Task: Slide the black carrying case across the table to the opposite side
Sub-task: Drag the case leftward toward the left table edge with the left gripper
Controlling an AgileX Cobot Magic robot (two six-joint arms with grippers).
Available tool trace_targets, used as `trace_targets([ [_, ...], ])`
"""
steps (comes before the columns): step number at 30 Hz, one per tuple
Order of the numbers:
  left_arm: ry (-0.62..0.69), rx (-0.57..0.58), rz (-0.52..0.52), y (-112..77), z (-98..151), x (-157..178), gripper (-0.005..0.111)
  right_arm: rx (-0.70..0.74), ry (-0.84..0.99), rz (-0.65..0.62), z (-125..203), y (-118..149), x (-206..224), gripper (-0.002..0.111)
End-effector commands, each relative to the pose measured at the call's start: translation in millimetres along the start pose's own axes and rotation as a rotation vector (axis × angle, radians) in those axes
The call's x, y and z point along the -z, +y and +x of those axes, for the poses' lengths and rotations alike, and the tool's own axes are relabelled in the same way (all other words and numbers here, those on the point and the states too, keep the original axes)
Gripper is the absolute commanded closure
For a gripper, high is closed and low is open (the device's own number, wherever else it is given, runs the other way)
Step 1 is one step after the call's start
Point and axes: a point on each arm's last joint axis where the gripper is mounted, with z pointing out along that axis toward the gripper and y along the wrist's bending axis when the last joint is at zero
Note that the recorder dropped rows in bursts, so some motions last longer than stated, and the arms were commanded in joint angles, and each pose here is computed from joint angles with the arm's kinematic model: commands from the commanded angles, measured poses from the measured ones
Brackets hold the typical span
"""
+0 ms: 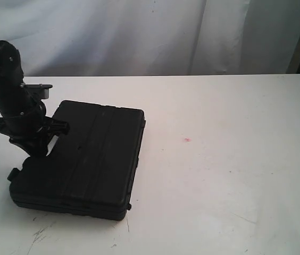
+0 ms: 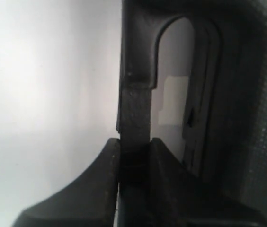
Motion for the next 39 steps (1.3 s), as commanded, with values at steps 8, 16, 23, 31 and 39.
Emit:
trace_targets([
  [8, -0.009, 0.073, -0.013, 29.7, 1.7, 11.4, 0.107, -0.004, -0.005, 0.005, 0.6, -0.4, -0.1, 0.108],
  [16, -0.042, 0.112, -0.035, 31.8, -1.2, 11.6, 0.107, -0.004, -0.005, 0.005, 0.6, -0.4, -0.1, 0.108],
  [23, -0.023, 0.127, -0.049, 33.0, 0.7, 11.6, 0.107, -0.004, -0.005, 0.005, 0.6, -0.4, -0.1, 0.108],
  [31, -0.011, 0.126, -0.103, 37.9, 2.0, 11.9, 0.105, -0.004, -0.005, 0.005, 0.6, -0.4, -0.1, 0.108],
  [39, 0.013, 0.147, -0.069, 34.6, 4.1, 11.6, 0.054, -0.004, -0.005, 0.005, 0.6, -0.4, -0.1, 0.108],
])
